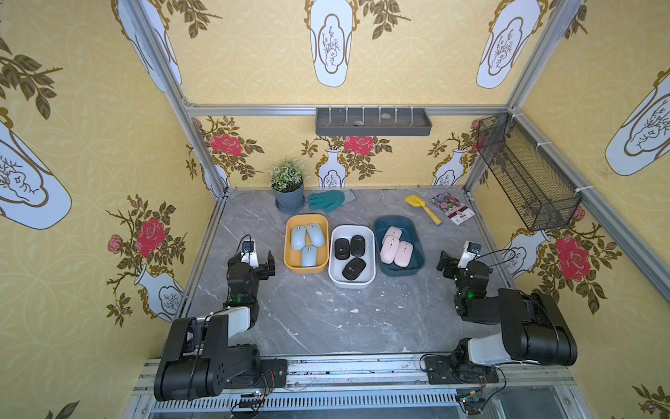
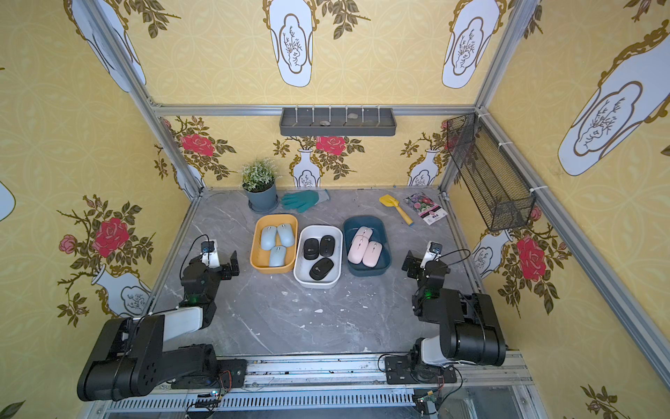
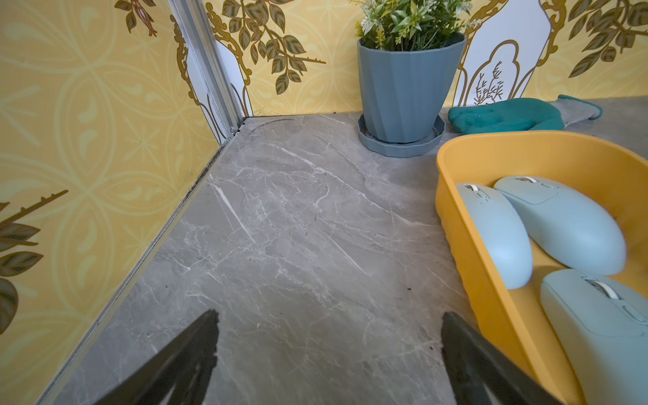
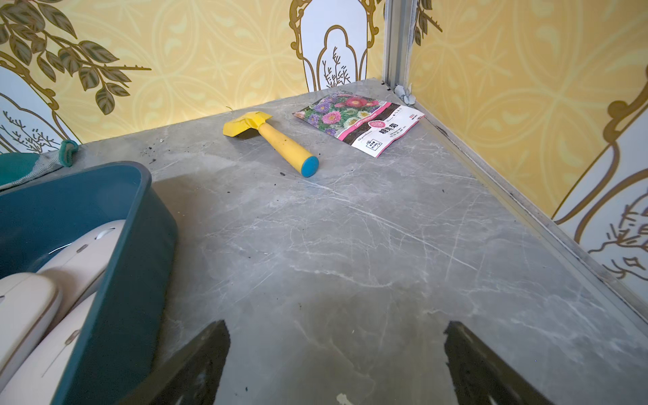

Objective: Place the mice by color into the storage box
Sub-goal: Reset both arms

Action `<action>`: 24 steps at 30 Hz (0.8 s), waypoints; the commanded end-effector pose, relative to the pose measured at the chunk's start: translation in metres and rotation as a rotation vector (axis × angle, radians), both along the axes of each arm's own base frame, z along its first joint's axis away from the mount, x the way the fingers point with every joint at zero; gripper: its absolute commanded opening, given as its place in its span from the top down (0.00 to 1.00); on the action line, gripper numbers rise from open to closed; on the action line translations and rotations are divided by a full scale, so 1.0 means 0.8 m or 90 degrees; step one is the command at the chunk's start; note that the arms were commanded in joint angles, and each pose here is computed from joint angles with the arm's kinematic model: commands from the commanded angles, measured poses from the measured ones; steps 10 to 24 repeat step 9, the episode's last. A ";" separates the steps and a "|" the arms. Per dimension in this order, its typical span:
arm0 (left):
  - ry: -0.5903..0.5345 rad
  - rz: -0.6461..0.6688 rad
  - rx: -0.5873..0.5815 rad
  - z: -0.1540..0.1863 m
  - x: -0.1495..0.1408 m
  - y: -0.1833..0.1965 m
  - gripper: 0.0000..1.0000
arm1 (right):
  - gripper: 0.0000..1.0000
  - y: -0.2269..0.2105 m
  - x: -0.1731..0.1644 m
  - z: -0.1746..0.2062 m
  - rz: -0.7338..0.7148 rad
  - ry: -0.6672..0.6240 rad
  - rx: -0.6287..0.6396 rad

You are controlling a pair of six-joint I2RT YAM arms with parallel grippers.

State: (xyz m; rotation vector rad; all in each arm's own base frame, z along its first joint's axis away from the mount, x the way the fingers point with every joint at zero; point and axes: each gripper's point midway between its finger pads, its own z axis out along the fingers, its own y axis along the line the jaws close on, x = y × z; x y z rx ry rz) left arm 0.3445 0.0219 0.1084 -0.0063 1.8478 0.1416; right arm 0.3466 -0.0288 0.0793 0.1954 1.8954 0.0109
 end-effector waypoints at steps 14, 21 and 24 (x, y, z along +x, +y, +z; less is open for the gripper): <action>-0.016 0.002 -0.001 0.006 0.001 0.001 0.00 | 0.03 0.017 0.006 0.008 0.057 -0.017 -0.003; -0.016 0.002 -0.001 0.006 0.001 0.001 0.00 | 0.03 0.017 0.006 0.008 0.057 -0.017 -0.003; -0.016 0.002 -0.001 0.006 0.001 0.001 0.00 | 0.03 0.017 0.006 0.008 0.057 -0.017 -0.003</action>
